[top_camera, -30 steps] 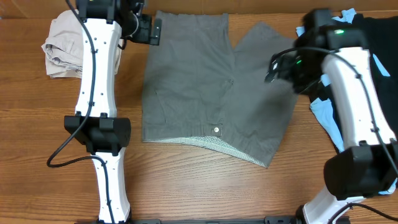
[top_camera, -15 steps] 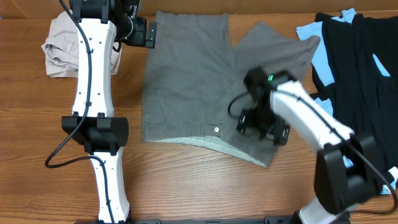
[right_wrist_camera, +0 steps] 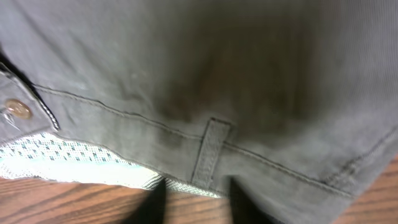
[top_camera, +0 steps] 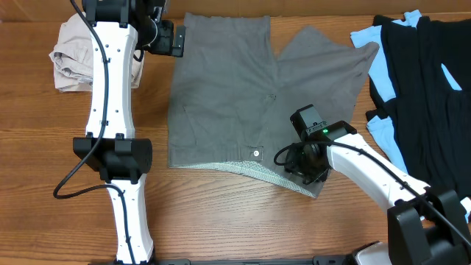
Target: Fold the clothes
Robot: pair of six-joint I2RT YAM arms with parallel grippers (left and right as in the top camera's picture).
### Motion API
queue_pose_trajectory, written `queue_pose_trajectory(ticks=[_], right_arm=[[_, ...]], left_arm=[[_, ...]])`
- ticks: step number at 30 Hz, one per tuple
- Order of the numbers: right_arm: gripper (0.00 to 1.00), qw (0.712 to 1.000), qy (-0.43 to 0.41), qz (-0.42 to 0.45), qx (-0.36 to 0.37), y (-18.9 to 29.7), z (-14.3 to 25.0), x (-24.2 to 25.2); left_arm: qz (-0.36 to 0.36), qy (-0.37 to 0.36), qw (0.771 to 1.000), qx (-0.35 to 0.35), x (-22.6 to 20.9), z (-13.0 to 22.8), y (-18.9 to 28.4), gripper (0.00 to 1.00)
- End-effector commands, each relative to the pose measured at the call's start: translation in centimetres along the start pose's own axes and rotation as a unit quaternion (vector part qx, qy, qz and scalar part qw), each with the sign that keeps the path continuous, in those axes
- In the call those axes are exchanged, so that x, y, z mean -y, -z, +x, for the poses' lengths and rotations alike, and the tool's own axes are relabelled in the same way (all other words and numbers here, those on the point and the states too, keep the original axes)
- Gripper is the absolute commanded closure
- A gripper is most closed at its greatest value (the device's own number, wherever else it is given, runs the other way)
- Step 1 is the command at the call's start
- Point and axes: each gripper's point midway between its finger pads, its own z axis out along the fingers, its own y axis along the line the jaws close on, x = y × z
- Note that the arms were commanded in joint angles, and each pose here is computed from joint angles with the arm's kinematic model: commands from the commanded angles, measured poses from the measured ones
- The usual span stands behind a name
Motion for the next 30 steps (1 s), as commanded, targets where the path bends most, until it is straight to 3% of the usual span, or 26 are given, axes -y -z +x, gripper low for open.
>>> queue_pose_trajectory(ticks=[1, 12, 23, 30], right_arm=[[0.96, 1.000, -0.004, 0.003, 0.009, -0.2, -0.4, 0.7], [0.96, 0.996, -0.078, 0.015, -0.045, -2.5, 1.5, 5.4], [0.96, 0.980, -0.180, 0.018, -0.081, -1.6, 0.9, 10.6], [0.96, 0.964, -0.247, -0.044, -0.084, -0.3, -0.7, 14.9]], left_arm=[[0.001, -0.008, 1.000, 0.019, 0.0, -0.5, 1.3, 0.00], [0.000, -0.010, 0.999, 0.046, -0.1, -1.9, 1.2, 0.00], [-0.001, -0.012, 0.998, 0.055, -0.3, -2.7, -0.2, 0.00], [0.005, -0.012, 0.999, 0.050, -0.4, -2.9, -3.3, 0.00]])
